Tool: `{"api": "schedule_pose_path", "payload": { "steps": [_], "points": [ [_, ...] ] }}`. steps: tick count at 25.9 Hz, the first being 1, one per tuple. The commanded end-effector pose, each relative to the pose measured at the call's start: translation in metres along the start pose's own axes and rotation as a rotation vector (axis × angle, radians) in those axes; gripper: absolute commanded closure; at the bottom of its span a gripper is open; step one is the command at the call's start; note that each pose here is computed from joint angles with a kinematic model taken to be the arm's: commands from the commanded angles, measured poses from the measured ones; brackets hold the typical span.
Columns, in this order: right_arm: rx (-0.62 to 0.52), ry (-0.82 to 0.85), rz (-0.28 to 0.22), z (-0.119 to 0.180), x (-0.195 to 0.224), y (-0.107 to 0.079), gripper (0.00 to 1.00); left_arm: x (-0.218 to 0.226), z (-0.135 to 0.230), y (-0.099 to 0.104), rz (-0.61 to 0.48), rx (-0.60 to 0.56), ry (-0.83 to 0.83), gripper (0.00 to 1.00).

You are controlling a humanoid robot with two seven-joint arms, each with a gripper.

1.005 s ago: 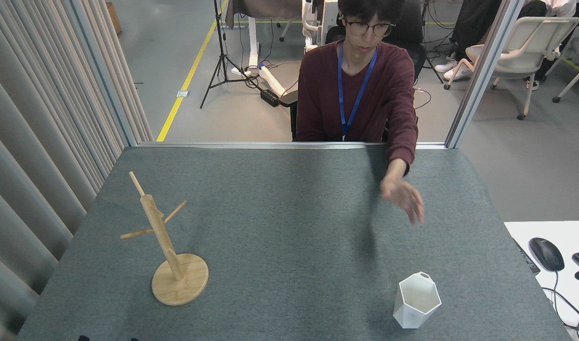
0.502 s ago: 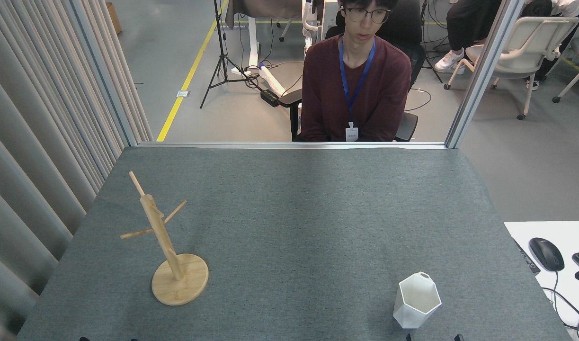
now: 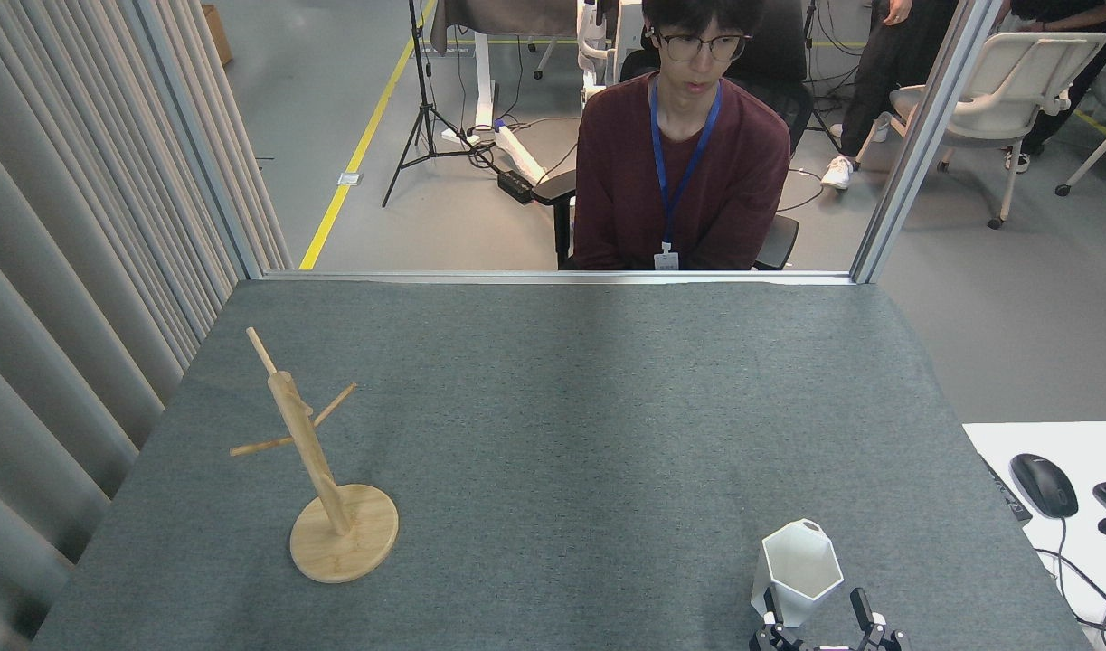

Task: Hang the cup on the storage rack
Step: 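Reach the right gripper to the white hexagonal cup and grasp it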

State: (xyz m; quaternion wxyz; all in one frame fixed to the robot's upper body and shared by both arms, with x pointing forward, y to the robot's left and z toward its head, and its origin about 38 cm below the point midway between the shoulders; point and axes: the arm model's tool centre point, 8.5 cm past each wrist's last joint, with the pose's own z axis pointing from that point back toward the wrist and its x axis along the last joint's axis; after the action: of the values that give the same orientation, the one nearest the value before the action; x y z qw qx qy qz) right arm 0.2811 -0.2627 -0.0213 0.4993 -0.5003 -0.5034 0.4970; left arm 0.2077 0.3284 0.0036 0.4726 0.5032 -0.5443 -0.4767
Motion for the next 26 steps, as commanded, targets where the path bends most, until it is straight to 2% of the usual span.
{"api": "schedule_pose_path", "payload": {
  "steps": [1, 13, 16, 17, 18, 19, 20, 21, 23, 26],
  "points": [
    [0.001, -0.002, 0.005, -0.010, -0.003, 0.002, 0.01, 0.000, 0.000, 0.000, 0.000, -0.002, 0.001, 0.01],
    [0.031, -0.011, 0.008, -0.033, -0.004, 0.013, 0.01, -0.004, -0.002, 0.002, -0.006, 0.007, 0.007, 0.01],
    [0.033, -0.024, 0.032, -0.037, 0.000, 0.013, 0.04, -0.004, -0.002, 0.002, -0.006, 0.007, 0.007, 0.01],
    [0.035, -0.028, 0.044, -0.036, 0.000, 0.014, 0.17, -0.004, -0.002, 0.002, -0.006, 0.007, 0.007, 0.01],
    [0.038, -0.032, 0.052, -0.036, 0.001, 0.014, 0.37, -0.004, -0.002, 0.003, -0.006, 0.009, 0.006, 0.01],
    [0.037, -0.035, 0.059, -0.036, 0.001, 0.014, 0.50, -0.004, -0.002, 0.003, -0.006, 0.009, 0.006, 0.01],
    [0.033, -0.036, 0.062, -0.036, 0.002, 0.014, 0.57, -0.004, -0.002, 0.003, -0.006, 0.009, 0.006, 0.01],
    [0.028, -0.034, 0.064, -0.036, 0.002, 0.013, 0.62, -0.004, -0.002, 0.003, -0.006, 0.009, 0.006, 0.01],
    [-0.001, -0.034, 0.054, -0.040, 0.005, 0.005, 0.64, -0.003, -0.003, 0.004, -0.008, 0.012, 0.003, 0.01],
    [-0.104, -0.036, 0.057, -0.049, 0.006, -0.030, 0.64, 0.005, -0.012, 0.006, 0.000, 0.031, -0.019, 0.01]
  ]
}}
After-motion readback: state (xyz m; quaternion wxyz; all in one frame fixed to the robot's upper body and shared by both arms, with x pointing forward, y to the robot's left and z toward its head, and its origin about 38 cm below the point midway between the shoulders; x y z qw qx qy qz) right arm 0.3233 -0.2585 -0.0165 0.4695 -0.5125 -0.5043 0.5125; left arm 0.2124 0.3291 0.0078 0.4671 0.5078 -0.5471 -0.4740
